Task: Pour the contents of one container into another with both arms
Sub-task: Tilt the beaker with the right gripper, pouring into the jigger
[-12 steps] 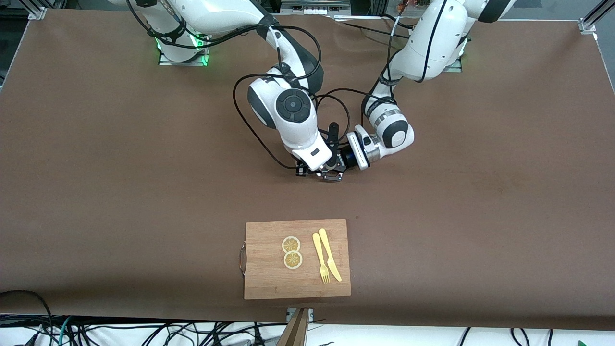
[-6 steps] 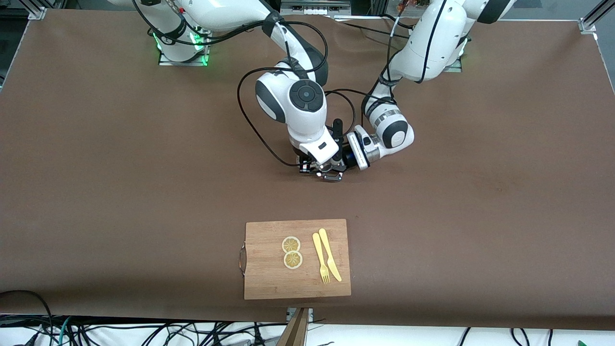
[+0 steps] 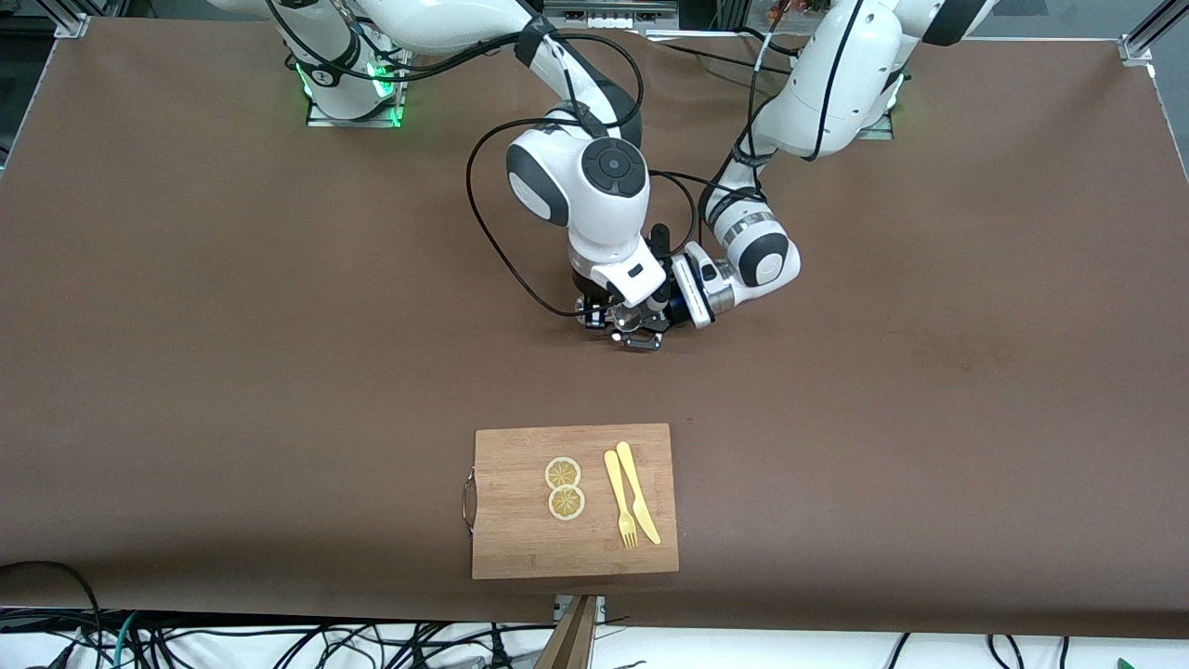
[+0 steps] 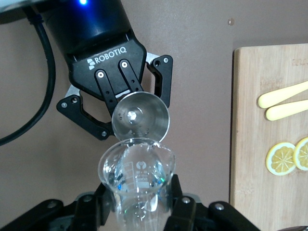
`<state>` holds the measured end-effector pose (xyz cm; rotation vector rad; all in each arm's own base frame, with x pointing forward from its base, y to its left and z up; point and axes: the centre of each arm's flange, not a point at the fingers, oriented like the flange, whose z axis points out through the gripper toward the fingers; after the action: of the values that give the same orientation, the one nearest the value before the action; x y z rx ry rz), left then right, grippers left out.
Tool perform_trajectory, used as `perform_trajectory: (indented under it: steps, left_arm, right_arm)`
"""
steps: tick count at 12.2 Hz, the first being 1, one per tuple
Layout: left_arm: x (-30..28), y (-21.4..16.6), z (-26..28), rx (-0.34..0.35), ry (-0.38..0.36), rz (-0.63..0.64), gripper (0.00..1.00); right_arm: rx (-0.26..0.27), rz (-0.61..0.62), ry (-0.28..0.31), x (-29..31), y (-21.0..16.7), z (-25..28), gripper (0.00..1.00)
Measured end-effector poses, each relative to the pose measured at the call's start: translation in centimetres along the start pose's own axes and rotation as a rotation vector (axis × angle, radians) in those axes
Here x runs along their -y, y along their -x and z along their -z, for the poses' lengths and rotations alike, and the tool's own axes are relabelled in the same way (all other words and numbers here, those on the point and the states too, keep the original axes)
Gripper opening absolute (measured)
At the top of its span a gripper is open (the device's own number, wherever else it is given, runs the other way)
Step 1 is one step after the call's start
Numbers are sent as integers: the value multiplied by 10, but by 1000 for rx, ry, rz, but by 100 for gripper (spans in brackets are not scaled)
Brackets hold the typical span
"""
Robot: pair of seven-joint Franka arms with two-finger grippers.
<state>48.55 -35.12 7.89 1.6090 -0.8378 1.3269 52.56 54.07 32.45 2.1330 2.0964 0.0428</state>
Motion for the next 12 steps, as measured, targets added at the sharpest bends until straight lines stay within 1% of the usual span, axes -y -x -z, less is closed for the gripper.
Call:
perform_trajectory:
  steps: [5,12]
  left_arm:
    - [2,-1,0,8,-9,-10,9]
    - [1,0,-1,14,-8,-14,9]
  right_arm:
    - [33,33,41,4,-4,1,49]
    - [40,35,51,7,-7,2,49]
